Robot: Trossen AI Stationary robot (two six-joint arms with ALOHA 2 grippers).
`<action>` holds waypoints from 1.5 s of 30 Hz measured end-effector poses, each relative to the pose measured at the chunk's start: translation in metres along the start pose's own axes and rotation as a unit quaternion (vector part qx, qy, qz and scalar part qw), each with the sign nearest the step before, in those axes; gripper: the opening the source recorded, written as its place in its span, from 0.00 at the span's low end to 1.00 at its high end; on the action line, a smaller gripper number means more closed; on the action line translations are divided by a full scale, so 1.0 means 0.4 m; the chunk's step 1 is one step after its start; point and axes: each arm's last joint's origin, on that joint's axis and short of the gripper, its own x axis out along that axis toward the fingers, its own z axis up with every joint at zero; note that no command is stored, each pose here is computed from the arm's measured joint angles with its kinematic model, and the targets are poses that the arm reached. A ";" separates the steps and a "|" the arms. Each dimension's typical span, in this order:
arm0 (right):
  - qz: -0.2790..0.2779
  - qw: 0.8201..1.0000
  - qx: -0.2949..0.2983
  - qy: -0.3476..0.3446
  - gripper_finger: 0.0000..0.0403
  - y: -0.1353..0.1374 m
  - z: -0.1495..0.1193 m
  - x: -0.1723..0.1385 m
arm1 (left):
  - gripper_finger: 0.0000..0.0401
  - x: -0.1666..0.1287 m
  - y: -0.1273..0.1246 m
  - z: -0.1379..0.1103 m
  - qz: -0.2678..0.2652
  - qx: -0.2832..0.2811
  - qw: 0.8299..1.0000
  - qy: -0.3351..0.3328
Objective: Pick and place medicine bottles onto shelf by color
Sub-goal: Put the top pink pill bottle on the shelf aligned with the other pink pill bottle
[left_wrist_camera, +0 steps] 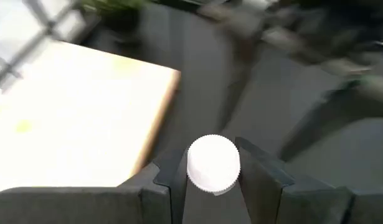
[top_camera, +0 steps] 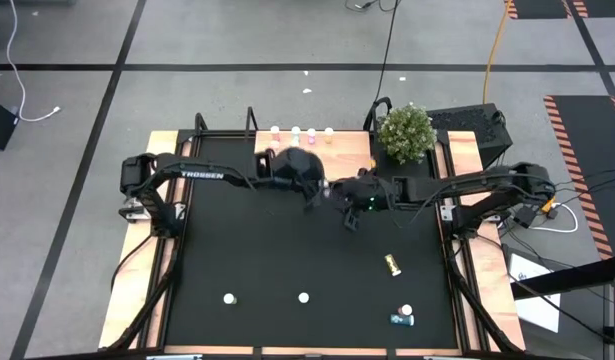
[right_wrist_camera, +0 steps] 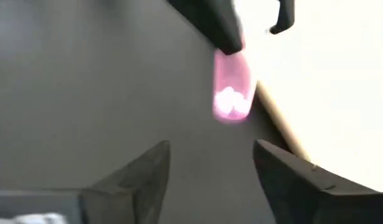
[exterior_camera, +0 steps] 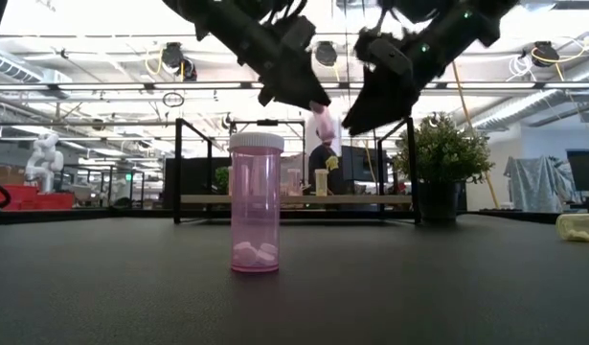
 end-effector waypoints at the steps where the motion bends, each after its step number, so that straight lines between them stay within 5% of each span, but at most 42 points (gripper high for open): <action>1: -0.025 1.000 0.001 -0.015 0.60 -0.009 0.008 -0.016 | 0.30 -0.002 0.021 0.004 0.010 -0.001 1.000 -0.004; 7: -0.145 0.984 -0.009 -0.099 0.69 -0.069 0.055 -0.123 | 0.30 -0.027 0.147 0.024 0.044 0.013 0.999 -0.026; 13: -0.181 0.974 0.028 -0.132 0.68 -0.132 0.076 -0.163 | 0.30 -0.047 0.268 0.025 0.081 0.031 0.995 -0.038; 21: -0.186 0.974 0.057 -0.118 0.67 -0.176 0.076 -0.127 | 0.29 -0.051 0.375 0.012 0.086 0.046 0.995 -0.030; 30: -0.183 0.974 0.075 -0.106 0.67 -0.189 0.071 -0.104 | 0.29 0.012 0.403 0.072 0.048 0.090 0.994 0.046; 45: -0.187 0.975 0.082 -0.089 0.67 -0.191 0.062 -0.107 | 0.30 0.064 0.388 -0.036 0.022 0.106 0.989 0.105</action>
